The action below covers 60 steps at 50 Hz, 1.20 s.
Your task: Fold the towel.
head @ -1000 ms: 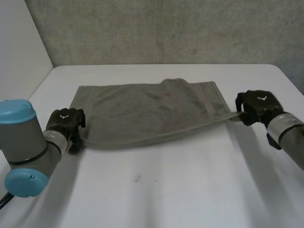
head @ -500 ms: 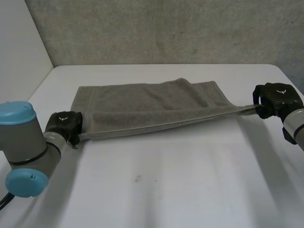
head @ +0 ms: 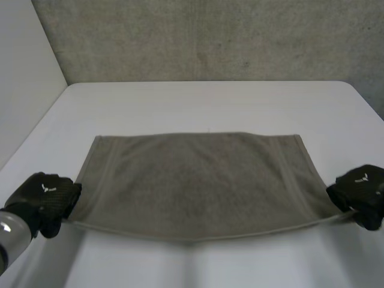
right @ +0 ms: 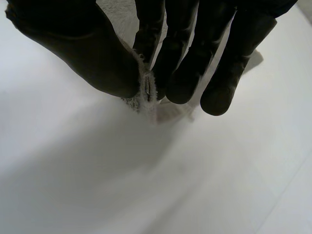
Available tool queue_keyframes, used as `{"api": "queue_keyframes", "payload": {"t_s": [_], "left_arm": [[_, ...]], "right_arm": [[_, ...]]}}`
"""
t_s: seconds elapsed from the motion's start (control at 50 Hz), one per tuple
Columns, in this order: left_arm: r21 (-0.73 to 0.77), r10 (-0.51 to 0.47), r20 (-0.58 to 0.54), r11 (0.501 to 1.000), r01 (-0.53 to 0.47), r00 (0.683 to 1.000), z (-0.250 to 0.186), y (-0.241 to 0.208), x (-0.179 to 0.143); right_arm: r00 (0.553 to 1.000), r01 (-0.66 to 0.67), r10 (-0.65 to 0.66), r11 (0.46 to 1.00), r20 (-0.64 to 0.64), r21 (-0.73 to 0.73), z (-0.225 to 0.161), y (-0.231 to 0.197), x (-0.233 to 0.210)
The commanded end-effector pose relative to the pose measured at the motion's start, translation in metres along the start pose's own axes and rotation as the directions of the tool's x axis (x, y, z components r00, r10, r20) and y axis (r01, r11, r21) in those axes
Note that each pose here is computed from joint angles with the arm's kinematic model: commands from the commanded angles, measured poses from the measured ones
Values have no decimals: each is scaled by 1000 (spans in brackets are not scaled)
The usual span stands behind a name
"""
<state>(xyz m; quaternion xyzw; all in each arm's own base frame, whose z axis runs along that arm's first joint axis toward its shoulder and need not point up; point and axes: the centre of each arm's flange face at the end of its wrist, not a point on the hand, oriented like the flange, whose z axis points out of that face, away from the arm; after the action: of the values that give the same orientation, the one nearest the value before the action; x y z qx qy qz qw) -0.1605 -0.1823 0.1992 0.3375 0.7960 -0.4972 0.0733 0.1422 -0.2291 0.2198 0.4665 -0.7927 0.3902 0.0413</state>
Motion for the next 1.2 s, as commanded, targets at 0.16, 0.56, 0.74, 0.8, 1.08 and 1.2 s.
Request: {"api": "queue_keyframes", "payload": {"t_s": [0.16, 0.56, 0.74, 0.8, 1.08, 1.2], "left_arm": [[231, 30, -5, 973, -28, 1000, 78, -28, -22], [314, -25, 48, 949, 9, 999, 229, -61, -20], [313, -46, 113, 950, 8, 993, 246, -65, -28], [323, -46, 115, 946, 7, 992, 248, -67, -28], [342, -55, 103, 940, 16, 993, 243, -74, -25], [383, -145, 94, 918, 98, 985, 209, -93, -38]], "right_arm": [[985, -102, 128, 973, -116, 207, 55, -26, 50], [941, -44, 164, 927, -295, 373, 196, -80, 65], [925, -24, 150, 939, -348, 343, 219, -77, 73], [921, -1, 133, 940, -365, 341, 224, -78, 75], [915, 22, 137, 922, -379, 387, 210, -101, 73], [904, -55, 242, 883, -352, 467, 160, -119, 85]]}}
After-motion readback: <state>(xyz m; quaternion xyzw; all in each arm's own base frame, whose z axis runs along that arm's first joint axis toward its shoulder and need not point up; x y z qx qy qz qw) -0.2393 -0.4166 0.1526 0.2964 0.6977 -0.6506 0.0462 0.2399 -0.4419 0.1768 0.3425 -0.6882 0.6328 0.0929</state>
